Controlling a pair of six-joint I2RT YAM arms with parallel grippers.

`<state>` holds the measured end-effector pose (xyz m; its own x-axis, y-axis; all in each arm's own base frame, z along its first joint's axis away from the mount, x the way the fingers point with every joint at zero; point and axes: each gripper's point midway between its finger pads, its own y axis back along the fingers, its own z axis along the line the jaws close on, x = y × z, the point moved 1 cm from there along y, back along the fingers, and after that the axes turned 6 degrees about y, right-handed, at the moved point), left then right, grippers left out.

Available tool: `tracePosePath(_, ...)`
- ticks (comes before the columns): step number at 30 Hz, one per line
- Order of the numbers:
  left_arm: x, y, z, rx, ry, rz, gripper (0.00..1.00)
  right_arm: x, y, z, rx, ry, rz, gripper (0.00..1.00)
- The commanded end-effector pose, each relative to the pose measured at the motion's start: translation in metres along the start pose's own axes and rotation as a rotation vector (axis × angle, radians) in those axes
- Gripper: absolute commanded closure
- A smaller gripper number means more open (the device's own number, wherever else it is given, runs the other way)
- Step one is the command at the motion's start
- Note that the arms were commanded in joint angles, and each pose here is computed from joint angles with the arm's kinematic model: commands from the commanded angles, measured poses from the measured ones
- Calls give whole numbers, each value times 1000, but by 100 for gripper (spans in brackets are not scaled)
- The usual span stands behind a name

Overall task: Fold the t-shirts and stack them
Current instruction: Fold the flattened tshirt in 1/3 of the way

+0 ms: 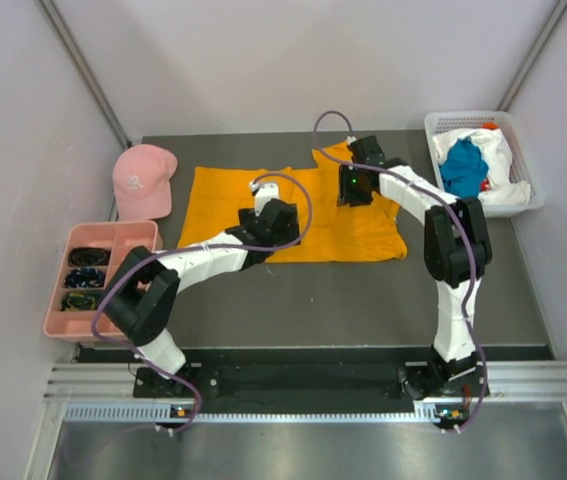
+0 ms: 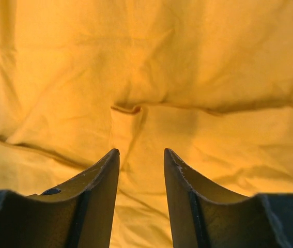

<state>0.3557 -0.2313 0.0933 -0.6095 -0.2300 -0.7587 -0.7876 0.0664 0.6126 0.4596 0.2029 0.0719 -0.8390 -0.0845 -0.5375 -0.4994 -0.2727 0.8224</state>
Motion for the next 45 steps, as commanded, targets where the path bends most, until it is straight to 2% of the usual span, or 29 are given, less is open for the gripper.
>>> tracePosePath(1,-24,13,-4,23,8,-65,1,-31,71,3,52,8,-157,59)
tracePosePath(9,-30,17,22,-22,45,-65,1,22,103,-29,195,-60,-133,58)
tracePosePath(18,-6,2,95,-143,121,24,1,80,89,-16,65,-101,-43,57)
tracePosePath(22,2,-2,99,-152,118,34,1,95,88,-15,45,-119,-28,57)
tracePosePath(29,9,-19,113,-220,161,25,1,111,82,-33,137,-121,3,57)
tracePosePath(36,24,-35,121,-270,167,68,1,123,88,-54,266,-134,33,57)
tracePosePath(45,28,-35,130,-298,172,72,1,143,84,-70,355,-160,66,57)
